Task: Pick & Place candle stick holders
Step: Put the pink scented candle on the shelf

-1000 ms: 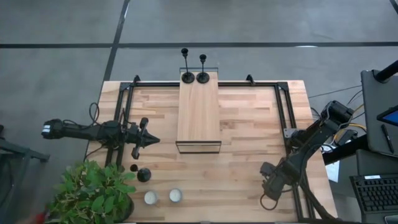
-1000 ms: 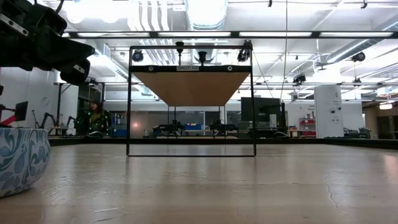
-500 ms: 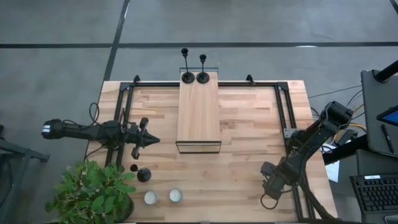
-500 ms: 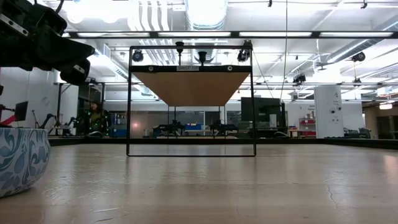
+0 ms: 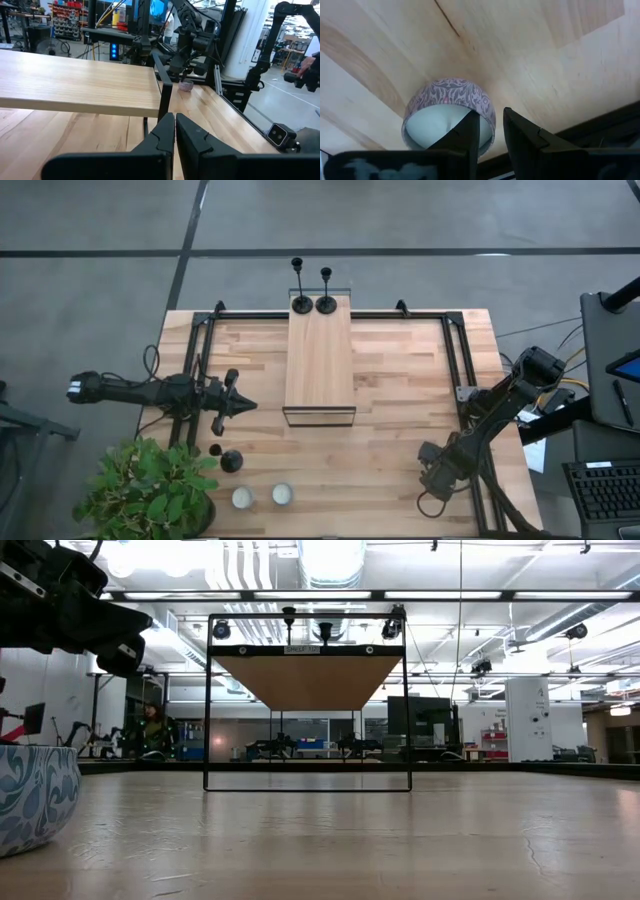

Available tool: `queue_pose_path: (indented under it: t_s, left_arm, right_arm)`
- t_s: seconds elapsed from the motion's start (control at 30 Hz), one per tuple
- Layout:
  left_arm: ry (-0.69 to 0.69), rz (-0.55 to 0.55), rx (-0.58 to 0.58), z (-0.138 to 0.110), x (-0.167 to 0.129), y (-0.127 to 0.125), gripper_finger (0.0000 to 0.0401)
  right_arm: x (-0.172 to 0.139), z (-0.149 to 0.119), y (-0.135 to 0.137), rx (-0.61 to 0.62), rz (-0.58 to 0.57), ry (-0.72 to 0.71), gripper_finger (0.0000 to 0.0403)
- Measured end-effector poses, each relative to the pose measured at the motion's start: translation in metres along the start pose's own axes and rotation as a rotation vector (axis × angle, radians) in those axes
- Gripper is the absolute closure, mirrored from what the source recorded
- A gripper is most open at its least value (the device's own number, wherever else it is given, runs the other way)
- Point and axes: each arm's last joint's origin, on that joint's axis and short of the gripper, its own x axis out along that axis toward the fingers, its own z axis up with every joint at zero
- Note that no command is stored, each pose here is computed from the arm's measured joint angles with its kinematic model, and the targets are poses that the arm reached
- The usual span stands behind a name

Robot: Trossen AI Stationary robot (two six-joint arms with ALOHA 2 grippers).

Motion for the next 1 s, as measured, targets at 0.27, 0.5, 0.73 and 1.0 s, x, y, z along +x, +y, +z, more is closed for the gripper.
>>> queue_pose_path:
  t_s: [0.27, 0.5, 0.73, 1.0]
  left_arm:
    - [0.0, 0.0, 0.0, 0.0, 0.0, 0.0, 0.0387]
    - [0.0, 0.0, 0.0, 0.0, 0.0, 0.0, 0.0387]
    - [0.0, 0.0, 0.0, 0.0, 0.0, 0.0, 0.0387]
    - [0.0, 0.0, 0.0, 0.0, 0.0, 0.0, 0.0387]
  right_arm:
    - [0.0, 0.0, 0.001, -0.005, 0.01, -0.003, 0.0356]
    - [0.001, 0.001, 0.001, -0.014, 0.015, -0.009, 0.0392]
    - [-0.001, 0.0, 0.003, -0.015, 0.019, -0.011, 0.0394]
    - [-0.017, 0.004, 0.011, -0.017, 0.042, -0.092, 0.0394]
